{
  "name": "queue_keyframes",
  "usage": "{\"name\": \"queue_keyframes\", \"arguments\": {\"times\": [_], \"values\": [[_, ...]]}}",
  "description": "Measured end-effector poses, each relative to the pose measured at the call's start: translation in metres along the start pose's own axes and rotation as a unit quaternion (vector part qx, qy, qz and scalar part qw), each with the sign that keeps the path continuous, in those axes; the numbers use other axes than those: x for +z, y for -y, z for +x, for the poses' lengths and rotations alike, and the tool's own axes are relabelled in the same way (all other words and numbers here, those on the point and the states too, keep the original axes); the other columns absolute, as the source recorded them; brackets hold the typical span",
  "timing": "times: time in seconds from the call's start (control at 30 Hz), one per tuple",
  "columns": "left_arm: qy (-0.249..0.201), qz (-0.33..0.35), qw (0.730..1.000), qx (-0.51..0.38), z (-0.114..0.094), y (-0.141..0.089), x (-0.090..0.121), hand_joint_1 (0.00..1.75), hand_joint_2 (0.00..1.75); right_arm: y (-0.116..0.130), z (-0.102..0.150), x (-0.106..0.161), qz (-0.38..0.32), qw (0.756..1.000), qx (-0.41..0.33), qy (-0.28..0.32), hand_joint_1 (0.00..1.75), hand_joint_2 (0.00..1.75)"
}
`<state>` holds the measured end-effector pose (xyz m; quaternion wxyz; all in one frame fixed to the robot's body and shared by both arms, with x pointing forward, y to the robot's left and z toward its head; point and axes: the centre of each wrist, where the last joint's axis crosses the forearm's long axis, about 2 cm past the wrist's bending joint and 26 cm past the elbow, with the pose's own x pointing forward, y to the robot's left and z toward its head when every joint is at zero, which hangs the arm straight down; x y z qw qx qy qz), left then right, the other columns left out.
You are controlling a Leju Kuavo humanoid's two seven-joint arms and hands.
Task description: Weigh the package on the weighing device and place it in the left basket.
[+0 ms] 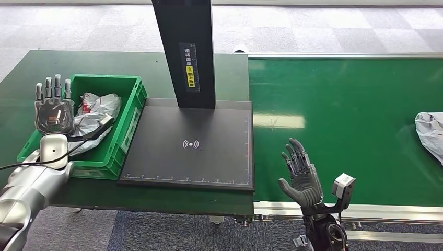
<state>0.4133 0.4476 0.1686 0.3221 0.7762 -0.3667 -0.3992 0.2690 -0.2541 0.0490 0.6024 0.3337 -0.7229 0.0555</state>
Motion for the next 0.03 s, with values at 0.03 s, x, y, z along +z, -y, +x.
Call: {"name": "queue_keyframes", "arguments": {"times": [0.03], "values": [[0.001,0.001,1.000,-0.001,-0.0001,-0.0002,-0.0002,0.00,1.75,0.0000,0.0000,0.0000,0.000,1.000,0.000,0.000,0.00,1.75]]}}
